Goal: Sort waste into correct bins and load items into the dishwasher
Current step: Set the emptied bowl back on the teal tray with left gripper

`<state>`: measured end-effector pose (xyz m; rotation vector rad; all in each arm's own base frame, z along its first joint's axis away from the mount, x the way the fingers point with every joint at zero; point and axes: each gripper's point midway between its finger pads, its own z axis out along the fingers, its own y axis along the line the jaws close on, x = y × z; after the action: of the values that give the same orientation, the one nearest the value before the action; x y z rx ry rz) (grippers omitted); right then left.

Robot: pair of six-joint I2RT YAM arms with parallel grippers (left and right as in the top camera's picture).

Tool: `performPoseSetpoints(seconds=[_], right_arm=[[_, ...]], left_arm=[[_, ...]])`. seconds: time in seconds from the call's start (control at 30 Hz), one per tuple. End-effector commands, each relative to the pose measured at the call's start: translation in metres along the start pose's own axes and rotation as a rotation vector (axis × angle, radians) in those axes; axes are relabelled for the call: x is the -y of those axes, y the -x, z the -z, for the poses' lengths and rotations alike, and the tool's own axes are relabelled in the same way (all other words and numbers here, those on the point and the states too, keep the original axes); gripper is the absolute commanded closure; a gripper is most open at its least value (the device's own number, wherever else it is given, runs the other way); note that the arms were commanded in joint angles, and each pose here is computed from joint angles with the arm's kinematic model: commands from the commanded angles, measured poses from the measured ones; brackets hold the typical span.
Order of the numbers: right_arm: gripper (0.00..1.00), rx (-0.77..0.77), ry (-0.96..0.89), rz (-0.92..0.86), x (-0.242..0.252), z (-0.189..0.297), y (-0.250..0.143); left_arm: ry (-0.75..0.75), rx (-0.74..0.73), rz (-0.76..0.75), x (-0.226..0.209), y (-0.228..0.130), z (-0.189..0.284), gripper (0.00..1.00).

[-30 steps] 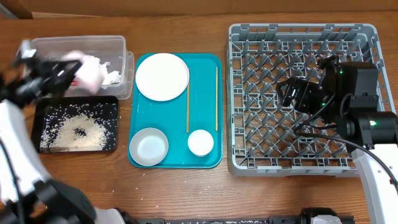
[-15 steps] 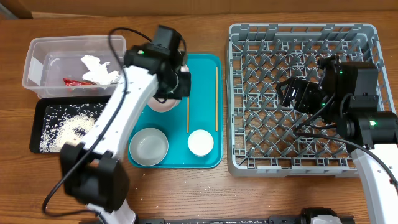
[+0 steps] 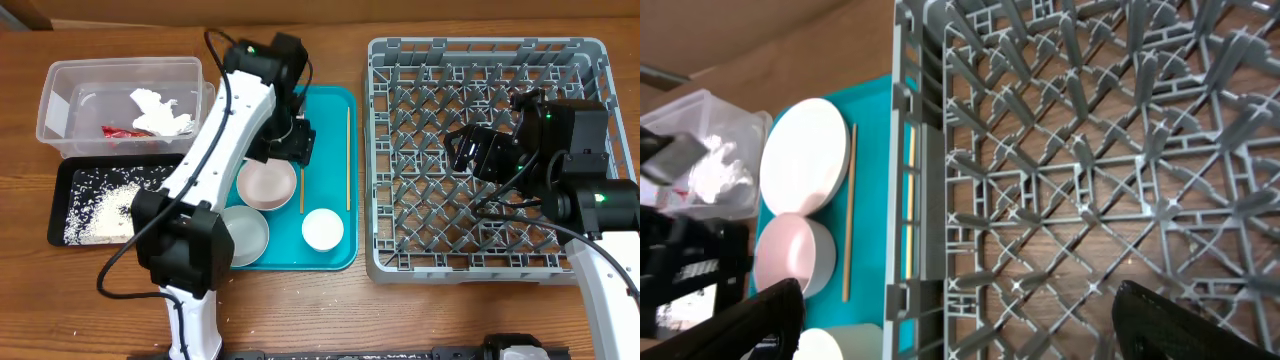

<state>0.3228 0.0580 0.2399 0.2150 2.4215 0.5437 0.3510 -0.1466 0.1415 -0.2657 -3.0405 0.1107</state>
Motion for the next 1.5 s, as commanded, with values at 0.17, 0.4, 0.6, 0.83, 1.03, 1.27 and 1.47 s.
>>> performPoseSetpoints(seconds=[0.17,0.4,0.6,0.83,1.03,1.27,1.47], right_arm=[[0.00,0.020,0.011,0.002,-0.003,0.002,0.007],[0.00,0.020,0.011,0.003,-0.003,0.002,0.007],[0.00,0.011,0.008,-0.001,-0.002,0.000,0.006],[0.00,-0.016,0.000,-0.025,0.002,-0.008,0.003],[0.00,-0.054,0.254,-0.012,-0.042,-0.005,0.002],[0.02,-0.093,0.746,0.140,-0.123,-0.005,0.011],[0.04,-0.086,1.014,0.249,-0.185,-0.013,0.019]], left_arm=[[-0.128,-0.141,-0.320,0.045,-0.043,0.000,0.30],[-0.017,-0.265,-0.344,0.048,-0.072,-0.056,0.37],[0.026,-0.254,-0.323,0.047,-0.073,-0.080,0.57],[0.096,-0.218,-0.225,0.037,-0.065,-0.090,0.96],[-0.264,-0.112,-0.267,0.072,-0.036,-0.009,0.96],[-1.154,0.274,-0.248,0.078,0.019,0.147,0.96],[-1.357,0.317,-0.143,0.051,0.021,0.184,0.96]])
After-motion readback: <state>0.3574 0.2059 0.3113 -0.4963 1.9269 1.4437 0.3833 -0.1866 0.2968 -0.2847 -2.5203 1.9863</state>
